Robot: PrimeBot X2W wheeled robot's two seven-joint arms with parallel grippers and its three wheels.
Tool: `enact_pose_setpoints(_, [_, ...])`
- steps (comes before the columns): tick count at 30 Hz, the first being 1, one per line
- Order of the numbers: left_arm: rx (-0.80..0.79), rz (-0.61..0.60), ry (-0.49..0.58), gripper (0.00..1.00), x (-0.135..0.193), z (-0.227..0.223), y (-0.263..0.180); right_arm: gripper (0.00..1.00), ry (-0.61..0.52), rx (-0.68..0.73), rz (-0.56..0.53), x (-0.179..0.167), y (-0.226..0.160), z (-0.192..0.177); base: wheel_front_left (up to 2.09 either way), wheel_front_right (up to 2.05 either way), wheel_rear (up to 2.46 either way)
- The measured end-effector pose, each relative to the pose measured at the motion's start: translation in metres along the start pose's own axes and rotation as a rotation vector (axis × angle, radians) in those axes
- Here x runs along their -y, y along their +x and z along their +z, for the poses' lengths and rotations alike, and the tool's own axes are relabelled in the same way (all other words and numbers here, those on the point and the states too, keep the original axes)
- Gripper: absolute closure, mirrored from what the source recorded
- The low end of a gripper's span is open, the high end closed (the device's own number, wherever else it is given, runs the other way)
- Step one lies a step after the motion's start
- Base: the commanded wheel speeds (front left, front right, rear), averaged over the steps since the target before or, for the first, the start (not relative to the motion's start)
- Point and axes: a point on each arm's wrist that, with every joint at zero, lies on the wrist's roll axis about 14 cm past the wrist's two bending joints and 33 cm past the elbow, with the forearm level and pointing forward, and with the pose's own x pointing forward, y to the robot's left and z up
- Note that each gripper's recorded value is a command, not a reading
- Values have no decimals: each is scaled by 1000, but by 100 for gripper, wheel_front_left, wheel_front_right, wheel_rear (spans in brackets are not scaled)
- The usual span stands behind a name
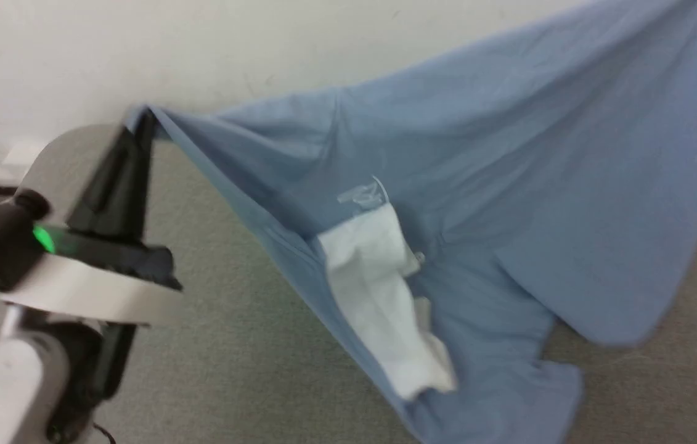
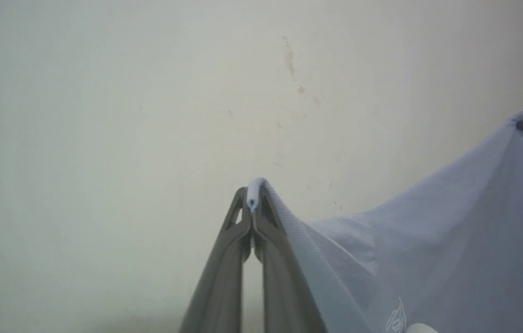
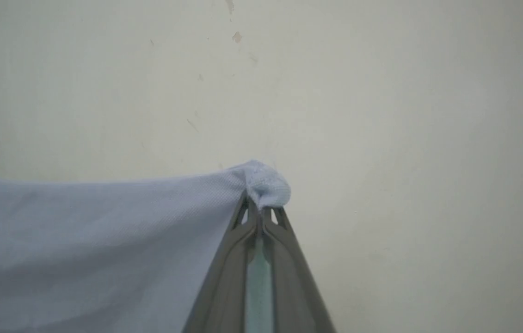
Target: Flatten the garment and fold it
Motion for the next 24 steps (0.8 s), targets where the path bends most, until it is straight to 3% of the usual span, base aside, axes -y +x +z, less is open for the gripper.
enact_pose_setpoints(10, [331,-63,30,100,15,101,33,100,-75,205,-126,40,-56,84,0,0,0])
enact_pose_setpoints(17, [415,-104,36,100,22,138,53,100,-115,231,-189,59,-78,104,0,0,0])
enact_pose_setpoints(24, [423,-156,62,100,23,150,93,100,-145,234,-229,78,-64,106,0,0,0])
